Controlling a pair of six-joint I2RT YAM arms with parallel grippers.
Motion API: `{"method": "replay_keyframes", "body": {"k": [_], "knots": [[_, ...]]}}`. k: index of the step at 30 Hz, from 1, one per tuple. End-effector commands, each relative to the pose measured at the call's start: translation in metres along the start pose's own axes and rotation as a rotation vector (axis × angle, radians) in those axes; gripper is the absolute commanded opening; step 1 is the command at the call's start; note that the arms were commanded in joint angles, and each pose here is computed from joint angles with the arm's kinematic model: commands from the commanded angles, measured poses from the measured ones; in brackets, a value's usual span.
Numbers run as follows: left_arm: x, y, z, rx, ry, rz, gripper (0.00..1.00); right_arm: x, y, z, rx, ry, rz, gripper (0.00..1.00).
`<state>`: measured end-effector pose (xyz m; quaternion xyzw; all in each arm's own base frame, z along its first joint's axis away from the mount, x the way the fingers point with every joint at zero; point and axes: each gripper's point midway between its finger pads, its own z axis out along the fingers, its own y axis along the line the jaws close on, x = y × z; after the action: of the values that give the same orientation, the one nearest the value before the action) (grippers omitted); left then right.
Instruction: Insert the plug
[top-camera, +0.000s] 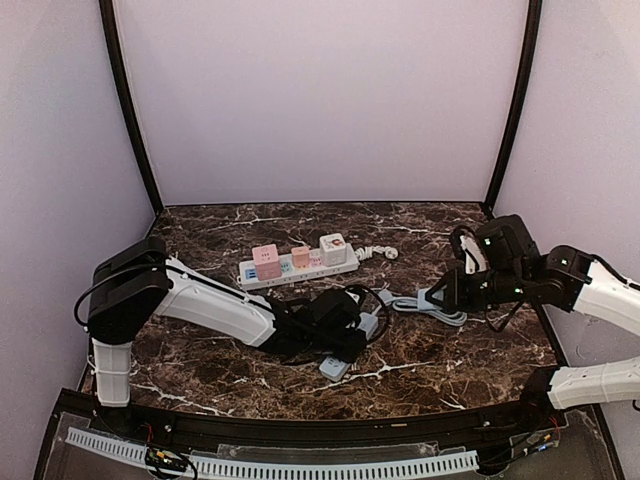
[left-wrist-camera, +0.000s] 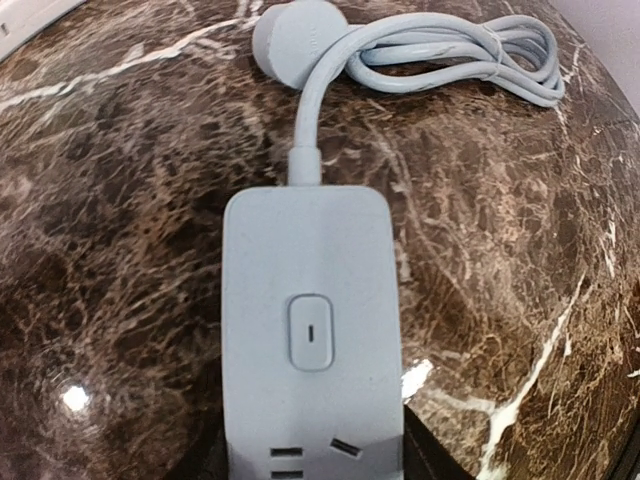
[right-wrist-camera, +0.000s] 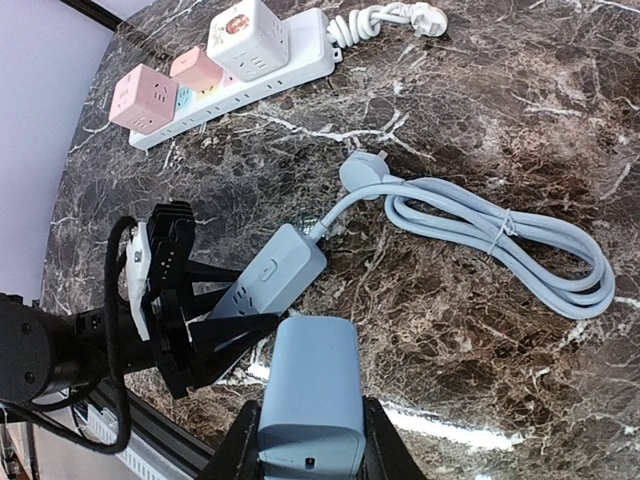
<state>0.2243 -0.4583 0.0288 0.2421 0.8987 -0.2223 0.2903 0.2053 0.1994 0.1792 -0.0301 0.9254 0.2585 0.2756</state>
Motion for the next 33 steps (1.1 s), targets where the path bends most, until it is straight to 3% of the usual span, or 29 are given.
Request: {"method": "replay_keyframes", "body": {"k": [1,4,6,11,13,23,26,33], "knots": [[0.0,-0.03,0.004,0.09,-0.014,-0.016,0.57,-0.006,-0.003,-0.004,0.024,-0.021,0.014,0.0],[-0.002,-0.045,0.002,0.131,-0.019,0.014,0.76,-0.006,-0.003,-0.003,0.036,-0.01,0.017,0.0],[-0.004,-0.056,-0.002,0.165,-0.027,0.031,0.81,-0.007,-0.002,-0.002,0.039,-0.003,0.02,0.0],[-0.015,-0.069,-0.025,0.246,-0.092,0.054,0.82,-0.009,0.002,0.0,0.043,0.024,0.033,0.0],[-0.036,-0.067,-0.054,0.249,-0.185,0.063,0.82,-0.009,0.005,0.002,0.043,0.039,0.038,0.0],[-0.079,0.036,-0.144,-0.046,-0.502,0.085,0.91,0.002,0.029,0.023,-0.041,0.158,0.111,0.0],[-0.074,0.085,-0.152,-0.147,-0.522,0.061,0.92,0.005,0.04,0.035,-0.073,0.184,0.136,0.0],[-0.073,0.136,-0.194,-0.302,-0.617,0.087,0.96,0.024,0.064,0.07,-0.032,0.274,0.169,0.0]]}}
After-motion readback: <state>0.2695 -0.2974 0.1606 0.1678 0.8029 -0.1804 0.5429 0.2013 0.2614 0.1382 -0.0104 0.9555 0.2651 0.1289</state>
